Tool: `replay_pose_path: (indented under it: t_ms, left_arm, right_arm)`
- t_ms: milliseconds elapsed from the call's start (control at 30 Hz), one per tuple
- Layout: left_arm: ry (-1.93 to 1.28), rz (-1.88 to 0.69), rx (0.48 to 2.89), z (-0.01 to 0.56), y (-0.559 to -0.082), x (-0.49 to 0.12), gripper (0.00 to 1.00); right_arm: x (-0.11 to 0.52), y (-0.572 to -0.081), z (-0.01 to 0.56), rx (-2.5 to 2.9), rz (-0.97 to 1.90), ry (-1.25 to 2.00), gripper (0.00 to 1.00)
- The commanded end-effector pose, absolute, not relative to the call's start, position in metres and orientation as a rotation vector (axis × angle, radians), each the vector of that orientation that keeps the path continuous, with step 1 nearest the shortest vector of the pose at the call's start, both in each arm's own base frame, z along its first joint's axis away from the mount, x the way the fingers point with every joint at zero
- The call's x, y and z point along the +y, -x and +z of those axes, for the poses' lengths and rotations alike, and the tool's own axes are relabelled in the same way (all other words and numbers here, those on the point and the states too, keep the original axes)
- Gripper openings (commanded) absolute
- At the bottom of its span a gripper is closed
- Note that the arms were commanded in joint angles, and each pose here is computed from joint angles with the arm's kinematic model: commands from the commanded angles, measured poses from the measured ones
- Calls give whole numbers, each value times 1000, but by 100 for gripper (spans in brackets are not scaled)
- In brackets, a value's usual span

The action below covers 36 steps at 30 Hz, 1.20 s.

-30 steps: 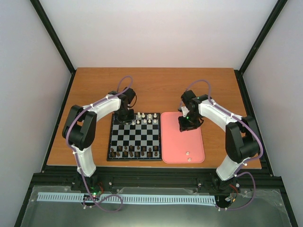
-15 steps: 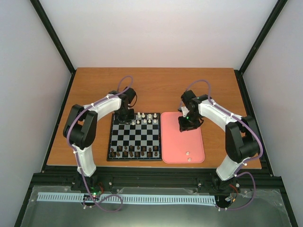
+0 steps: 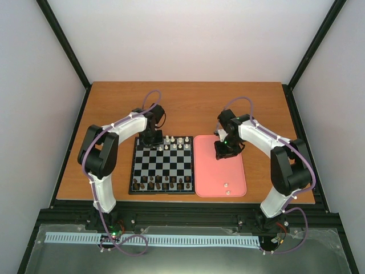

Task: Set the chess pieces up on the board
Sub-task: Place the chess piece on the chessboard.

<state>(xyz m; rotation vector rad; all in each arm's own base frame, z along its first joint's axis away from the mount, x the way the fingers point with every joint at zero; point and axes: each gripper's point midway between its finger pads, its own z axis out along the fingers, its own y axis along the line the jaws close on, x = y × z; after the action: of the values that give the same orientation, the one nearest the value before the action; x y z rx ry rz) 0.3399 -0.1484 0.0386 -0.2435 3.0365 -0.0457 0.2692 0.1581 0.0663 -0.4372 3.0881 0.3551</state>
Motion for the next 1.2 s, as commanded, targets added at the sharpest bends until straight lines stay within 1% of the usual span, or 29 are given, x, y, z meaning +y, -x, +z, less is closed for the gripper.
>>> replay_pose_path:
  t_ms: [0, 567, 867, 1033, 1167]
  left_arm:
    - [256, -25, 3028, 40, -339, -143, 18]
    - [274, 13, 3043, 35, -325, -134, 18]
    - [262, -37, 3039, 38, -329, -141, 30]
    - [261, -33, 3036, 42, -327, -139, 31]
    - [265, -46, 3017, 57, -325, -138, 31]
  right_arm:
    - [158, -276, 68, 3069, 363, 438, 37]
    - [159, -274, 68, 3069, 375, 445, 37]
    - [160, -274, 69, 3067, 391, 447, 38]
    - [161, -275, 70, 3066, 393, 450, 38]
    - [161, -275, 70, 3063, 395, 452, 38]
